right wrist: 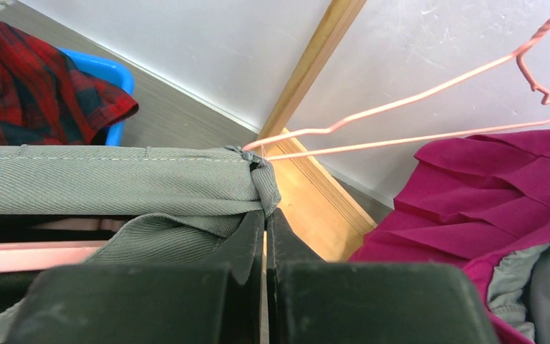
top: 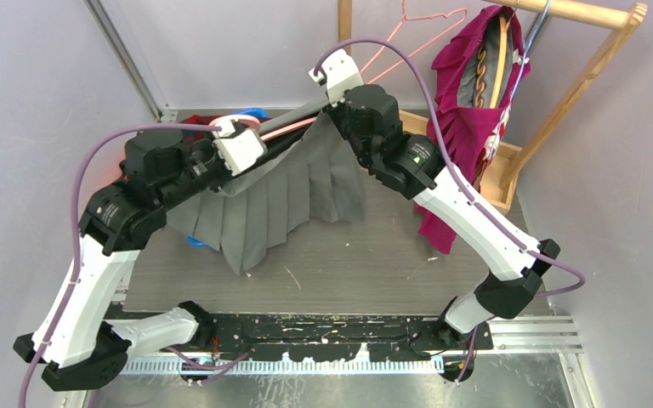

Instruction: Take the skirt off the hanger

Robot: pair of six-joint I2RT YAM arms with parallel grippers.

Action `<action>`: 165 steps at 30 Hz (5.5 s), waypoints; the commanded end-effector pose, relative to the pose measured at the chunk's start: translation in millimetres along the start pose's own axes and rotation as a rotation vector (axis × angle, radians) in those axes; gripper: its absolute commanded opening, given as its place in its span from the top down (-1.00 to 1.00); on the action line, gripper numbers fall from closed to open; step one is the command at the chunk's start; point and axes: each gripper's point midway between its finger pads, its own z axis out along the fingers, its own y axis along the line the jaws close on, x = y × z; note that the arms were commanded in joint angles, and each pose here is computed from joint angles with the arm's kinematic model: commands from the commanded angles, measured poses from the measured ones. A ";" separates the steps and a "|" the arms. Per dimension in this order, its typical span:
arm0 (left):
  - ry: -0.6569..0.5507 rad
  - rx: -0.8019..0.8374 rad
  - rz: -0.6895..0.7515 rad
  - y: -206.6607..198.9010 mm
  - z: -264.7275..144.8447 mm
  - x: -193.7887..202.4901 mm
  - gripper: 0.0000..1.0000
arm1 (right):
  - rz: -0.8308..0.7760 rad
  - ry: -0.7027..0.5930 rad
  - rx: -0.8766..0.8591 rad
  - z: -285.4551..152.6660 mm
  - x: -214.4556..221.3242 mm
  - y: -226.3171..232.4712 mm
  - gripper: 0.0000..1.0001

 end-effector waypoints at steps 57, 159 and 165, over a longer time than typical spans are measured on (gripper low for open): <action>-0.083 -0.145 -0.055 45.9 8.1 -32.8 1.00 | 0.143 0.174 0.148 48.8 112.9 -52.9 0.98; -0.315 0.599 -0.116 -67.7 35.0 -88.0 1.00 | -0.158 -0.027 -0.666 -93.3 5.0 81.0 0.01; -0.333 0.601 -0.122 -68.2 29.3 -91.6 1.00 | -0.152 -0.020 -0.658 -85.1 5.3 86.7 0.01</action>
